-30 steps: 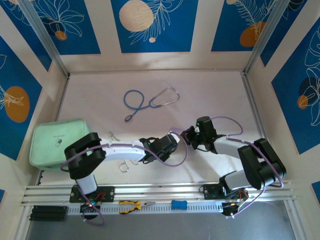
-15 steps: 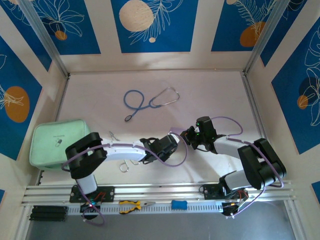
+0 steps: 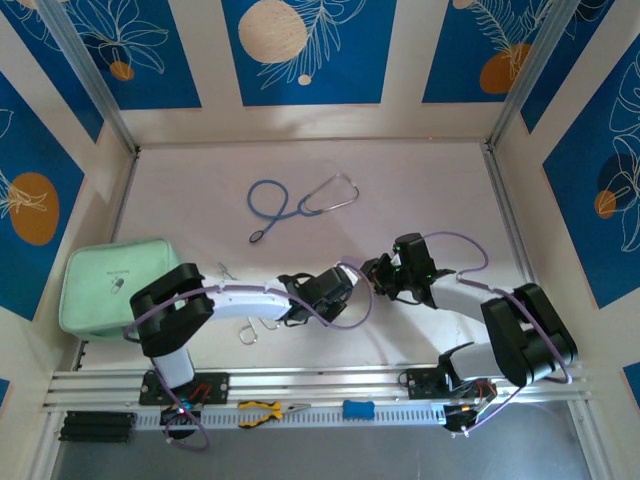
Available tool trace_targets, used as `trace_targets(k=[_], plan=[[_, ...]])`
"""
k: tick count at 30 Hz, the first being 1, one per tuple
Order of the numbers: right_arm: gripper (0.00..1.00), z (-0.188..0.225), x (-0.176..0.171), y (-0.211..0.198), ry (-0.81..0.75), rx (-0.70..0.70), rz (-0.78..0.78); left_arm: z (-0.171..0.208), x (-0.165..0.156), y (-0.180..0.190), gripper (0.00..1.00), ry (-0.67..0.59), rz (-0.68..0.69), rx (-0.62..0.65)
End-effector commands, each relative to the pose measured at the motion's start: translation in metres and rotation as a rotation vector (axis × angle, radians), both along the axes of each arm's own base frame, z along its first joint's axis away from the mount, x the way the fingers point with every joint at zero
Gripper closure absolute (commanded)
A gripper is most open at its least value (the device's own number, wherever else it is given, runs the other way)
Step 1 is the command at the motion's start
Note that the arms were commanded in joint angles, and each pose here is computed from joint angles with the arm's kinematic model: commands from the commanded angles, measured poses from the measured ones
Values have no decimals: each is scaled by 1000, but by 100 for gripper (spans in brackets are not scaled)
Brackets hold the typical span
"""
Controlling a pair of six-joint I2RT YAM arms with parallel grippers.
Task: Fold a paper plane with a square sheet of paper (pick it up from the middle)
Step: Fold the wing for the fifth time at the center of the table.
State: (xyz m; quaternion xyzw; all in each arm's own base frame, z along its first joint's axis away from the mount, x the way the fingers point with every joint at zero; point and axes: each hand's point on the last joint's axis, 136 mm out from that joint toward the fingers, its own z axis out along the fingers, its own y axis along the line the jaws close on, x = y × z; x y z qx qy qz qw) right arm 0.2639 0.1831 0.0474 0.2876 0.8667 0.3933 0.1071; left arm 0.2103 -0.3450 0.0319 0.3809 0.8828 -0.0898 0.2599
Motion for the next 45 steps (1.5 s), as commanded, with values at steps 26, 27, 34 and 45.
trace_targets(k=[26,27,34,45], plan=[[66,38,-18,2,-243,18,191,-4,2,-14,100,529,57,-521],[67,38,-18,5,-257,12,205,-5,3,-14,100,539,62,-531],[77,38,-17,28,-300,21,314,-9,6,-9,100,602,106,-597],[84,29,-13,51,-293,44,414,-14,11,-1,100,660,169,-632]])
